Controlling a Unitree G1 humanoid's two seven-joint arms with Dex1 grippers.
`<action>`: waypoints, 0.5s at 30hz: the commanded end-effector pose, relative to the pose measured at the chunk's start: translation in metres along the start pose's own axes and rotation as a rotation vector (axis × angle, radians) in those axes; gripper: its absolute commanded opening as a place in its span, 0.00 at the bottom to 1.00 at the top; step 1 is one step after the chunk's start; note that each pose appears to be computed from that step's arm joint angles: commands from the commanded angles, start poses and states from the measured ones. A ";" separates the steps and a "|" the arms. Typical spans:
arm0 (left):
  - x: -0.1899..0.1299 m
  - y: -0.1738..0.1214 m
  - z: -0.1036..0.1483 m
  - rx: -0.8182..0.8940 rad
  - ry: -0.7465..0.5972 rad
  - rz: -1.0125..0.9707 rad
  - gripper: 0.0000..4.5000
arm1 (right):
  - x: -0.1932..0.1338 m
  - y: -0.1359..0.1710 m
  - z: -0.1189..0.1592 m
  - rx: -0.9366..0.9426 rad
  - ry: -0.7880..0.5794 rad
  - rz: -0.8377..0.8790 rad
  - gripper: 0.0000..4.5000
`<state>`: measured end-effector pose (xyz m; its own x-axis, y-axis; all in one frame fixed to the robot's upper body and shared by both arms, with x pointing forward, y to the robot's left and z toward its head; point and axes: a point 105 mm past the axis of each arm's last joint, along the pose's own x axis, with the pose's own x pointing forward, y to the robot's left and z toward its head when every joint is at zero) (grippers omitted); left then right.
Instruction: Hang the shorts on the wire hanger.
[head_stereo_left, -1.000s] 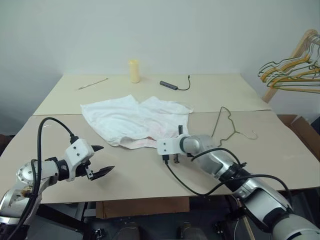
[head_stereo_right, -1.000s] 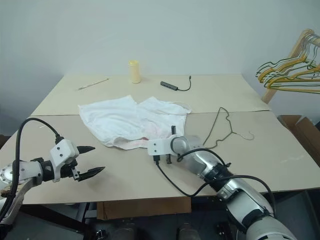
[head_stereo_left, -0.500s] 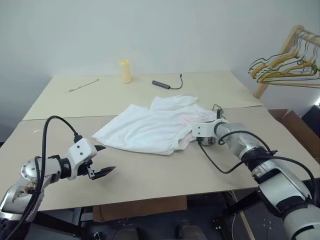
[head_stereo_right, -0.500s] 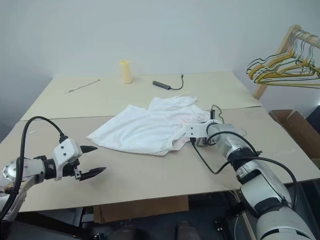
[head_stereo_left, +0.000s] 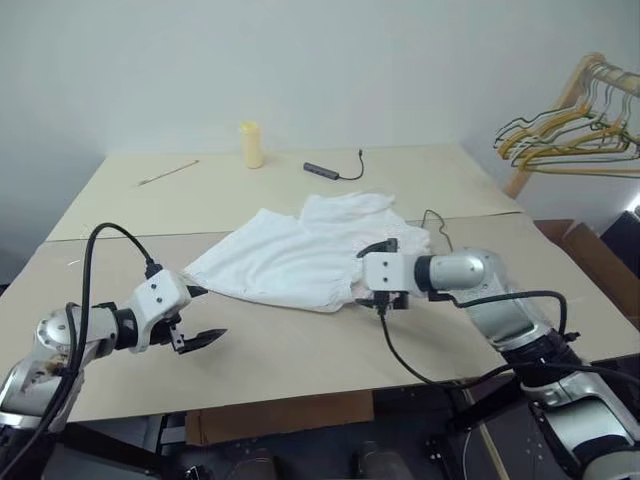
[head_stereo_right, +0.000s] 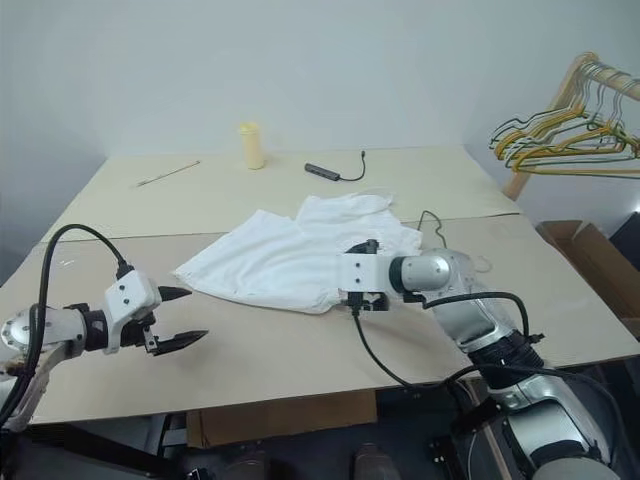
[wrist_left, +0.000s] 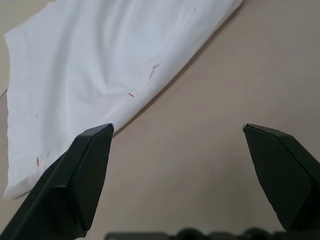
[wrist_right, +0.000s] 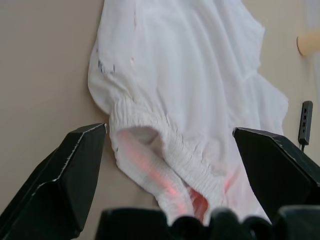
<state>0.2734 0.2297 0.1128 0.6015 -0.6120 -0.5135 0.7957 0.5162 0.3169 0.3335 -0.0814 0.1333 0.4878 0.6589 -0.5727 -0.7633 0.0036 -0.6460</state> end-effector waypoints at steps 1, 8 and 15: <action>-0.001 0.006 0.004 0.044 0.006 -0.005 1.00 | 0.010 -0.003 0.007 -0.075 0.048 -0.001 1.00; -0.002 0.017 -0.005 0.094 0.075 -0.010 1.00 | 0.043 0.005 0.013 -0.196 0.102 0.065 1.00; -0.003 0.024 -0.008 0.086 0.074 0.007 1.00 | 0.053 0.010 -0.002 -0.255 0.189 0.103 0.64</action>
<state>0.2844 0.2480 0.1035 0.5762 -0.5640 -0.5915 0.8128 0.4715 0.3422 0.3469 -0.0485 0.0826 0.4676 0.4920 -0.7343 -0.7340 -0.2468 -0.6328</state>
